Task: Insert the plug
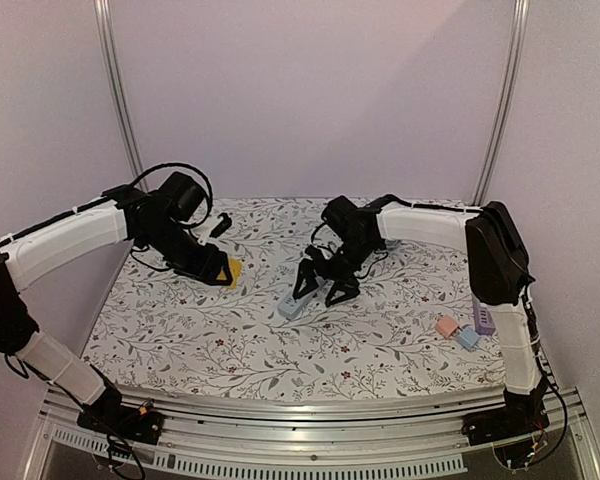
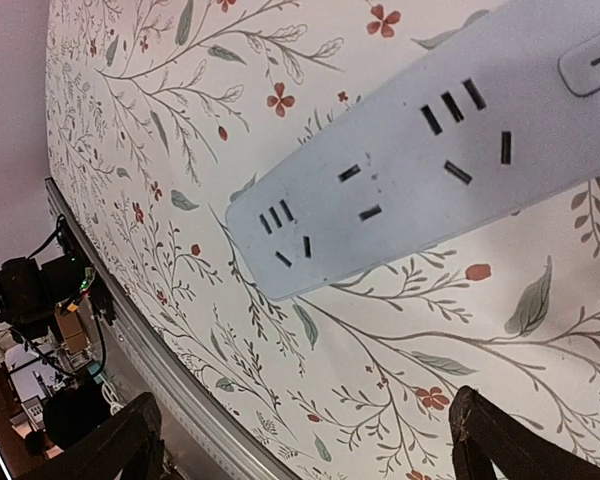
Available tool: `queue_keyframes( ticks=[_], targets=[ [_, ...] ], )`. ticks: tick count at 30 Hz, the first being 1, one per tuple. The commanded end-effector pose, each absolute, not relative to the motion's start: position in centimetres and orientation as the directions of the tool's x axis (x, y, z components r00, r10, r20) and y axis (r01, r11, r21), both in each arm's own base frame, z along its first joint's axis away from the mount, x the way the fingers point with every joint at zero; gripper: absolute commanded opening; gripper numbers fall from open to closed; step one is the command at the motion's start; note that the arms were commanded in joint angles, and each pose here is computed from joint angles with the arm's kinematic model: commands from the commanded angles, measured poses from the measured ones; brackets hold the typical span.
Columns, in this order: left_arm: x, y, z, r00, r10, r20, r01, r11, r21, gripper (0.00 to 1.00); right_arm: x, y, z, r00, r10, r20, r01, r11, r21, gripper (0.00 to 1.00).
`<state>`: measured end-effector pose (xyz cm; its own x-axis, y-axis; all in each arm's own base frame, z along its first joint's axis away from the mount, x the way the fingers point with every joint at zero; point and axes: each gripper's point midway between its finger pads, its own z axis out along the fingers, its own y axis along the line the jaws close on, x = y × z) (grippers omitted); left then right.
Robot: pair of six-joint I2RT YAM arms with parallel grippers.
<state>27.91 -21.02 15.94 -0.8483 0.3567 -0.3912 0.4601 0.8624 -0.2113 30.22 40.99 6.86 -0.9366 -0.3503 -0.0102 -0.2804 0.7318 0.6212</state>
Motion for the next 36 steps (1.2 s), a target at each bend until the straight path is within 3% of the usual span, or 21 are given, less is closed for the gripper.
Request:
queue_keyframes(
  ticks=[1, 10, 16, 25, 33, 36],
  targets=[
    [28.3, -22.2, 18.7, -0.773, 0.398, -0.494, 0.534, 0.829, -0.167, 0.0, 29.8, 40.1, 10.0, -0.929, -0.355, -0.103, -0.341, 0.716, 0.609, 0.99],
    [27.0, -23.6, 20.3, -0.686, 0.533, -0.496, 0.628, 0.778, -0.033, 0.0, 28.4, 36.7, 11.3, -0.929, -0.326, -0.177, -0.368, 0.754, 0.544, 0.99],
    [26.2, -25.0, 20.1, -0.651, 0.62, -0.437, 0.692, 0.722, -0.006, 0.0, 27.4, 34.2, 11.2, -0.934, -0.301, -0.194, -0.358, 0.792, 0.495, 0.99],
    [26.5, -27.4, 19.1, -0.647, 0.689, -0.326, 0.739, 0.672, -0.045, 0.0, 27.1, 29.7, 11.2, -0.953, -0.216, -0.212, -0.291, 0.846, 0.447, 0.99],
    [27.1, -29.6, 15.9, -0.727, 0.656, -0.203, 0.682, 0.723, -0.106, 0.0, 26.1, 28.0, 11.9, -0.953, -0.183, -0.242, -0.277, 0.852, 0.445, 0.99],
    [26.7, -30.7, 14.3, -0.786, 0.607, -0.119, 0.618, 0.758, -0.211, 0.0, 25.9, 27.7, 12.0, -0.952, -0.182, -0.248, -0.278, 0.852, 0.444, 0.99]
  ],
)
